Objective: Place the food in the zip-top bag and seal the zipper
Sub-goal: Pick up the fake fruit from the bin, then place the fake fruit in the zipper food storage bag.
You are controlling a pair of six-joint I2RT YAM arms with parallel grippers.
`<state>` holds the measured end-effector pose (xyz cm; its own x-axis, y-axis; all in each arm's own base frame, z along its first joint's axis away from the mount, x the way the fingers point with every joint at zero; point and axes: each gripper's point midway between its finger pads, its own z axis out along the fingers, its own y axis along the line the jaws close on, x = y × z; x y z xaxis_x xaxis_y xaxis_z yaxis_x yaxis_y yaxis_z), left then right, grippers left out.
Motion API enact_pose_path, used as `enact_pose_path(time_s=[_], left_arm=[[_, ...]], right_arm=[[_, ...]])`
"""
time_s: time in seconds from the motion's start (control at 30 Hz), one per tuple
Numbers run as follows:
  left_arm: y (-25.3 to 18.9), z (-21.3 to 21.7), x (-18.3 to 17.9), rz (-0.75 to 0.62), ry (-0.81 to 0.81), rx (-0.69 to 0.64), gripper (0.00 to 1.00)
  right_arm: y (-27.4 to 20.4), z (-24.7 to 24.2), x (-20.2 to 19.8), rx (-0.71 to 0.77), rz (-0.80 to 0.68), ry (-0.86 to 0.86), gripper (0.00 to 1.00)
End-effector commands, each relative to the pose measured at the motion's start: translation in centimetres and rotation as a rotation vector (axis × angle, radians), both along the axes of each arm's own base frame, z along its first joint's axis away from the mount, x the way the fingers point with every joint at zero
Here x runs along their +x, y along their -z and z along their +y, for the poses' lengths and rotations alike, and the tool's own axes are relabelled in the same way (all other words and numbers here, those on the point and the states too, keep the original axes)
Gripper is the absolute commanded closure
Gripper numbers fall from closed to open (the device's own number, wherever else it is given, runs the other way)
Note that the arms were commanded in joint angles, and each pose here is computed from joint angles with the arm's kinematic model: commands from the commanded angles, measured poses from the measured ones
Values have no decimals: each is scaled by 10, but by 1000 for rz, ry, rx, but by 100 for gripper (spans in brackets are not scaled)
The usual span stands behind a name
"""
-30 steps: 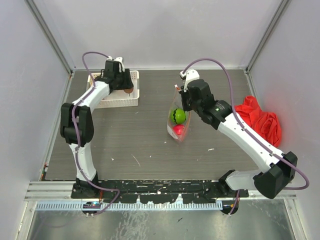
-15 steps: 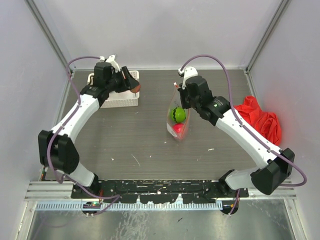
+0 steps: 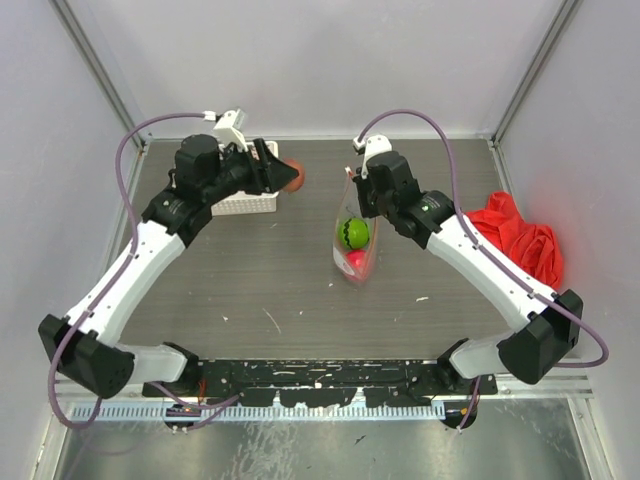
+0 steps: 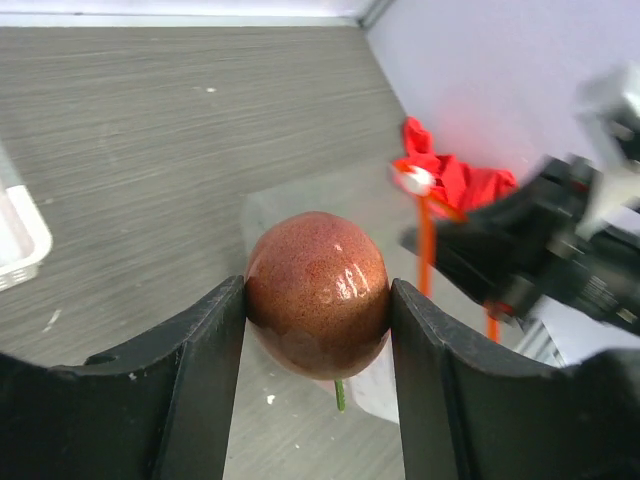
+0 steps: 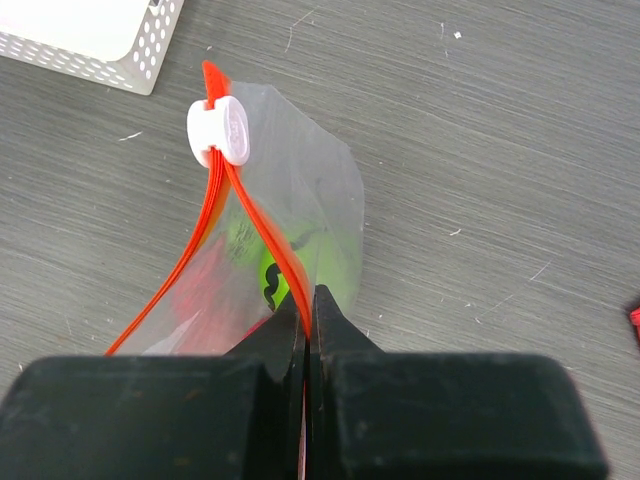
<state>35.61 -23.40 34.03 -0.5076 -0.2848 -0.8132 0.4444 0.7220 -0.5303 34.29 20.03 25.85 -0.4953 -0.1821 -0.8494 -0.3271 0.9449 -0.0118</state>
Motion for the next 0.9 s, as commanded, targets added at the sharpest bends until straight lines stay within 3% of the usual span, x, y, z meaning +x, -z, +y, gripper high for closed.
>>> enact_pose_path(time_s=[0.0, 0.37, 0.63, 0.87], left_arm=[[-52, -19, -43, -183, 105, -52, 94], [-53, -87, -114, -352, 335, 3, 92], [-33, -119, -123, -287, 340, 4, 93], [-2, -133, -107, -207, 271, 65, 93]], right_arm=[[-29, 9, 12, 82, -65, 16, 100], [-31, 11, 9, 101, -56, 12, 100], [-36, 11, 8, 117, -66, 7, 100], [-37, 17, 4, 139, -59, -26, 99]])
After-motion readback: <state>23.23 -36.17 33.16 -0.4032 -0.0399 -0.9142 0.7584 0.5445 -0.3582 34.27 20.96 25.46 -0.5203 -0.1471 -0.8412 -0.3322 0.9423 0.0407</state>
